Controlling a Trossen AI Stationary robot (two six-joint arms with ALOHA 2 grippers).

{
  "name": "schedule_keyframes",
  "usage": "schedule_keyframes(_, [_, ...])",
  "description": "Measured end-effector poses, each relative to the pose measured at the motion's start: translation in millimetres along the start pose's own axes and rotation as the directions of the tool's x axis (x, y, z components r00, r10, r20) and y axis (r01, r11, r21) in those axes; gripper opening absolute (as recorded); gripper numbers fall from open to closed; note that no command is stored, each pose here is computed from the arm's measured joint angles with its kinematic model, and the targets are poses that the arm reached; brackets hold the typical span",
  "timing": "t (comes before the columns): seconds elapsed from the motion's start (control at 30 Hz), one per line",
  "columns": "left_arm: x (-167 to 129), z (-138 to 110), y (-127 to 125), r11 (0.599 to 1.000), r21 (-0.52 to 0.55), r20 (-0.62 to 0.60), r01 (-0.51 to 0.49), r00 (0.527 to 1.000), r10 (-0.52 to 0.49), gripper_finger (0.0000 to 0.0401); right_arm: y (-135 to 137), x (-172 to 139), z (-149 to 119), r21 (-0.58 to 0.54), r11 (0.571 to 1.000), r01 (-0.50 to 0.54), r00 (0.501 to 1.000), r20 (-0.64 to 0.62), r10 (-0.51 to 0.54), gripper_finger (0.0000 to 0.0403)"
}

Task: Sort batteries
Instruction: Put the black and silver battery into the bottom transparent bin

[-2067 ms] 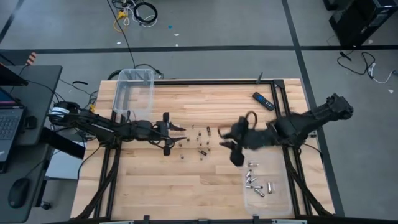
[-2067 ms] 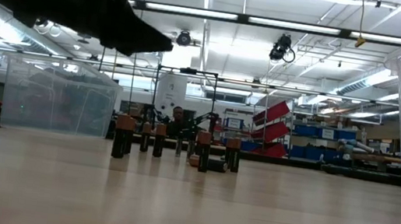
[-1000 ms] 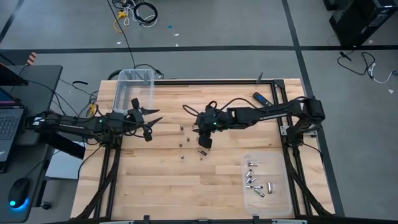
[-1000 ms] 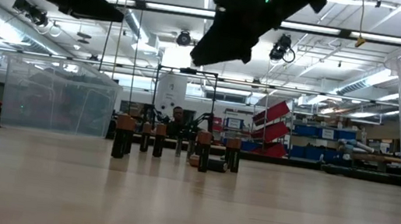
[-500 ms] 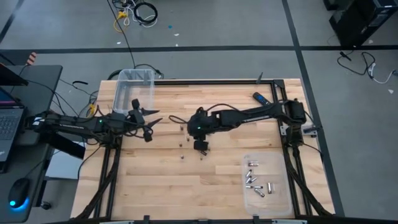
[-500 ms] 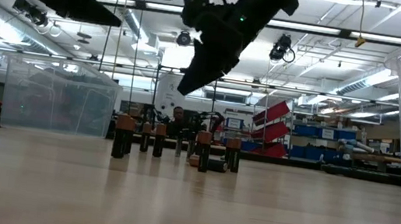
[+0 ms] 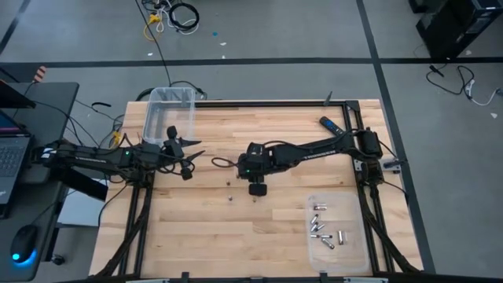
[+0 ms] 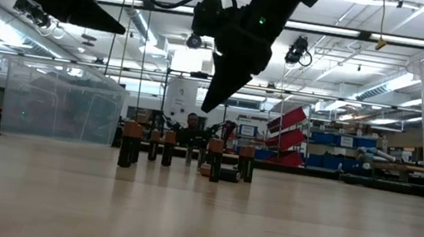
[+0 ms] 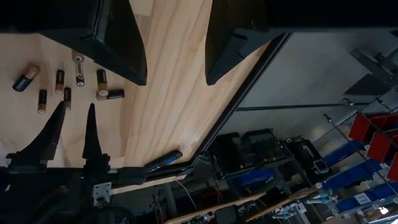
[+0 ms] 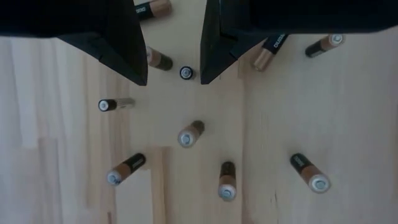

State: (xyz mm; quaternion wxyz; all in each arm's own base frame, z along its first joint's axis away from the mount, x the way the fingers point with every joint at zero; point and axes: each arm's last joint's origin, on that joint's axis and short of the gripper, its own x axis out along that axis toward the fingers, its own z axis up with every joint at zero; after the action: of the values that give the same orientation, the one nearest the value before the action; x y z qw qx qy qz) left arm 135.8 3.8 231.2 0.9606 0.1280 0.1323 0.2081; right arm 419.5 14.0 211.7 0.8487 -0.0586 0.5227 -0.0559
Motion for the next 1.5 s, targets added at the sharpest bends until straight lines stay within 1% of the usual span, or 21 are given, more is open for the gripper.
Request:
schedule_keyframes(0.2, [0.0, 0.0, 0.0, 1.000, 0.000, 0.000, 0.000, 1.000, 0.000, 0.0161, 2.8, 0.0, 0.9, 0.000, 1.000, 0.012, 1.000, 0.015, -0.012, 0.0133])
schedule_keyframes(0.43, [0.0, 0.0, 0.0, 1.000, -0.015, 0.000, 0.001, 1.000, -0.001, 0.0161, 4.6, 9.9, -6.8, 0.020, 1.000, 0.012, 1.000, 0.024, -0.012, 0.0133])
schedule_keyframes(0.53, [0.0, 0.0, 0.0, 1.000, -0.016, 0.000, 0.001, 1.000, -0.001, 0.0161, 5.4, 14.4, -12.1, 0.033, 0.999, 0.012, 1.000, 0.006, -0.013, 0.0133])
schedule_keyframes(0.83, [0.1, 0.0, -0.1, 1.000, -0.016, 0.000, 0.001, 1.000, -0.001, 0.0161, 5.7, 16.3, -13.8, 0.043, 0.999, 0.012, 1.000, 0.008, -0.013, 0.0133])
schedule_keyframes(0.97, [0.1, 0.0, -0.1, 1.000, -0.016, 0.000, 0.002, 1.000, -0.002, 0.0161, 5.7, 16.3, -11.3, 0.028, 1.000, 0.011, 0.999, 0.033, -0.012, 0.0133])
schedule_keyframes(1.13, [0.1, 0.0, -0.1, 1.000, -0.016, 0.000, 0.002, 1.000, -0.002, 0.0161, 8.9, 15.6, -8.8, -0.027, 1.000, 0.009, 0.998, 0.060, -0.007, 0.0133])
schedule_keyframes(1.5, [0.1, -0.8, -0.3, 1.000, -0.012, -0.007, 0.003, 1.000, -0.004, 0.0161, 10.3, 18.8, -10.4, -0.020, 1.000, 0.010, 0.997, 0.077, -0.008, 0.0133])
